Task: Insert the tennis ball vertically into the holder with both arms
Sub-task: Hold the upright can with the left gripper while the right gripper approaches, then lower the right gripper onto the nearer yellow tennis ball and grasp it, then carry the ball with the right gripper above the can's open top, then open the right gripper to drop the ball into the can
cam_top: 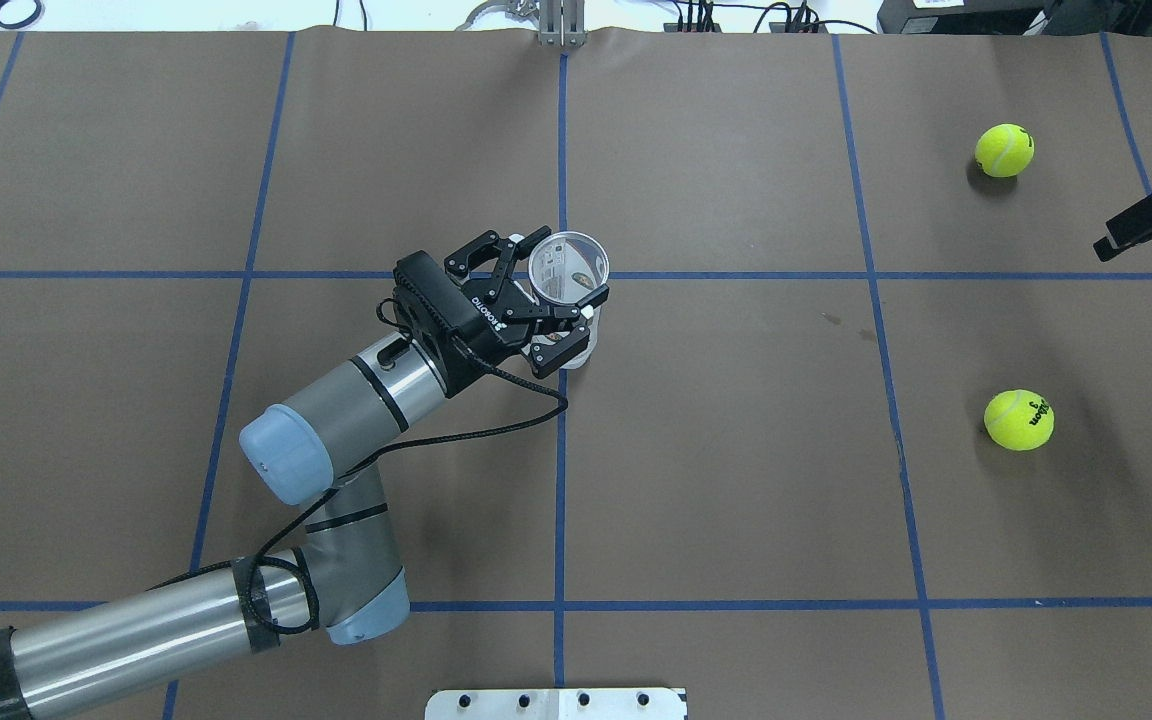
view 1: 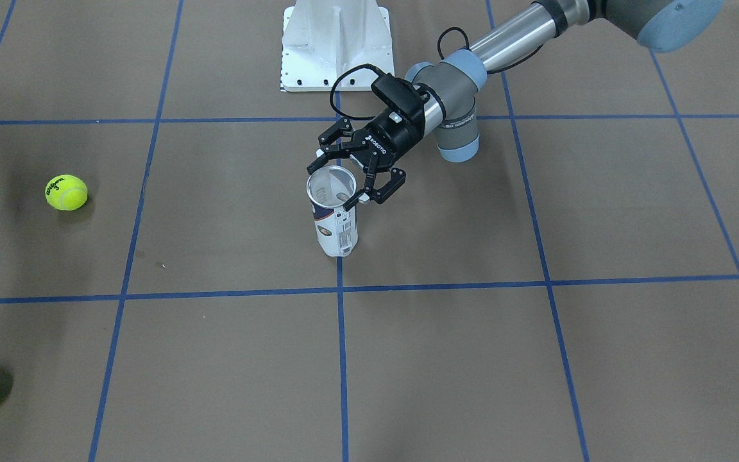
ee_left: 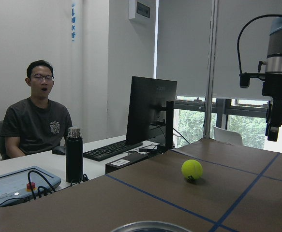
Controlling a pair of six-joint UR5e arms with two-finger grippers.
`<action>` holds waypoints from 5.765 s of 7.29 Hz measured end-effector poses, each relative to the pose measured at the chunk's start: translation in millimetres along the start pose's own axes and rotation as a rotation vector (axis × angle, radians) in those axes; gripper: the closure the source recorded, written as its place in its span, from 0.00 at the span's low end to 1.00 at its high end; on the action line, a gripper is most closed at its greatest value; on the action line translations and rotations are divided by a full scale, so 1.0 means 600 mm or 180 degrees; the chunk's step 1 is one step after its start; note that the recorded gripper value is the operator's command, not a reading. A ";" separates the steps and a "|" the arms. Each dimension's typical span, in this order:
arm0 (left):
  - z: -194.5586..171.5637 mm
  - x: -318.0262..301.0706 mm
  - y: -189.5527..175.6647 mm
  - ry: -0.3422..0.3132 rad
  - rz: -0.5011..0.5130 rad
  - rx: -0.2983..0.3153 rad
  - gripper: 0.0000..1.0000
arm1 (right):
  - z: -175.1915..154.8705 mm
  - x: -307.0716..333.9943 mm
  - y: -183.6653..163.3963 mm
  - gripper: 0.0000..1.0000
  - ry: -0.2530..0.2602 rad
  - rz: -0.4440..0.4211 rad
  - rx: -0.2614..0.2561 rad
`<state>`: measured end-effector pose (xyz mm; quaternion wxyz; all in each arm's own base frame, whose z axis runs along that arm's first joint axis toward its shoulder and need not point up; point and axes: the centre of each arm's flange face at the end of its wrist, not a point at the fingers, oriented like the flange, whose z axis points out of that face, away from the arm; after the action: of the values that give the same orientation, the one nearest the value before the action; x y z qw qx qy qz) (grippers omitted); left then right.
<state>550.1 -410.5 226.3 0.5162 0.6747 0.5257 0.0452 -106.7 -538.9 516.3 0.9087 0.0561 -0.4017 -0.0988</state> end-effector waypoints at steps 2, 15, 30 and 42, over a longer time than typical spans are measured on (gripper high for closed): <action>0.000 0.000 0.000 0.0001 0.0000 0.0001 0.11 | 0.032 -0.008 0.025 0.01 -0.0029 -0.0022 -0.0060; 0.000 0.001 -0.002 0.0002 -0.0003 0.0006 0.11 | 0.225 -0.169 0.182 0.23 0.0093 0.0000 -0.0060; -0.004 -0.003 0.004 -0.0006 0.0001 -0.0016 0.09 | -0.063 -0.614 -0.121 1.00 -0.0246 0.0811 0.0035; -0.005 -0.004 0.006 -0.0008 0.0006 -0.0021 0.14 | -0.061 -0.913 -0.182 1.00 -0.0474 0.1222 0.0067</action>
<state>549.5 -410.2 231.6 0.5190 0.6735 0.5243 0.0466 -454.6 -521.2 77.8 0.8780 -0.0195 -0.4721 0.0765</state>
